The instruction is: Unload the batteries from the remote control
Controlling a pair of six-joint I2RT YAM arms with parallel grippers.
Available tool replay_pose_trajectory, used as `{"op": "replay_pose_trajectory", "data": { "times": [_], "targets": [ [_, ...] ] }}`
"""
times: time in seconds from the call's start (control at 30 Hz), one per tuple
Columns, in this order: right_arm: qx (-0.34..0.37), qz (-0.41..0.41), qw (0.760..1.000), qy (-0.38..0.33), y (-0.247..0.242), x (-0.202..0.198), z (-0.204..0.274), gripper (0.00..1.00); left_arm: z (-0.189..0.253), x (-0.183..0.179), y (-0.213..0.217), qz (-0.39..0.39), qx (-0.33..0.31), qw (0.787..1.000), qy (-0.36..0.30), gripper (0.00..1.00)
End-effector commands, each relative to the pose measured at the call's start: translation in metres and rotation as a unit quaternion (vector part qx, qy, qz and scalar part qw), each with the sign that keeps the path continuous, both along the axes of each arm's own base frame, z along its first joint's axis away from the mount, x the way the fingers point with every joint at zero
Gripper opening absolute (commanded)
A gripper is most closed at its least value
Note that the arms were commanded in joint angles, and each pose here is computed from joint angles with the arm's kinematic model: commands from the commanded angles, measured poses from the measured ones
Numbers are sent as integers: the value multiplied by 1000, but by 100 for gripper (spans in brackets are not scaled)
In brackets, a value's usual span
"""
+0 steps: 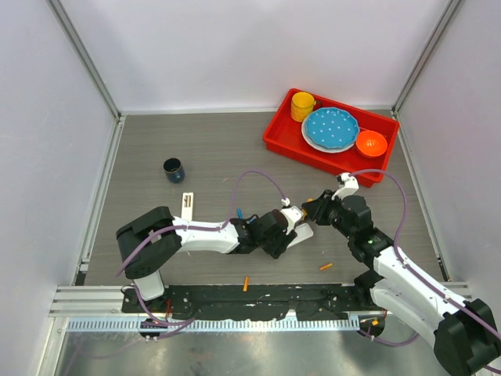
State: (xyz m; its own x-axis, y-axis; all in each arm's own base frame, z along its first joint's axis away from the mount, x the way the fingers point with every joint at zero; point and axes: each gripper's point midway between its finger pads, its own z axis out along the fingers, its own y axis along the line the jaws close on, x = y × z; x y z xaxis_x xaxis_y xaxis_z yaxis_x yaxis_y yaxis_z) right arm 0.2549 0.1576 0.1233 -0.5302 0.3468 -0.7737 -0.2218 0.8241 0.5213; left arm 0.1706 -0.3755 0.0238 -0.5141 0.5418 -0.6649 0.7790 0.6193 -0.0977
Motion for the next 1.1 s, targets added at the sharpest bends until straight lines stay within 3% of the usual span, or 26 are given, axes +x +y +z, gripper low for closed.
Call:
{"op": "replay_pose_trajectory", "data": {
  "times": [0.0,1.07],
  "targets": [
    [13,-23,999,-34,-3,12,18,1,-9,-16,-5,-21,-6,999,35,2],
    [-33,-23,999,-14,-14,4,-7,1,-12,-16,-2,-17,6,999,39,0]
  ]
}}
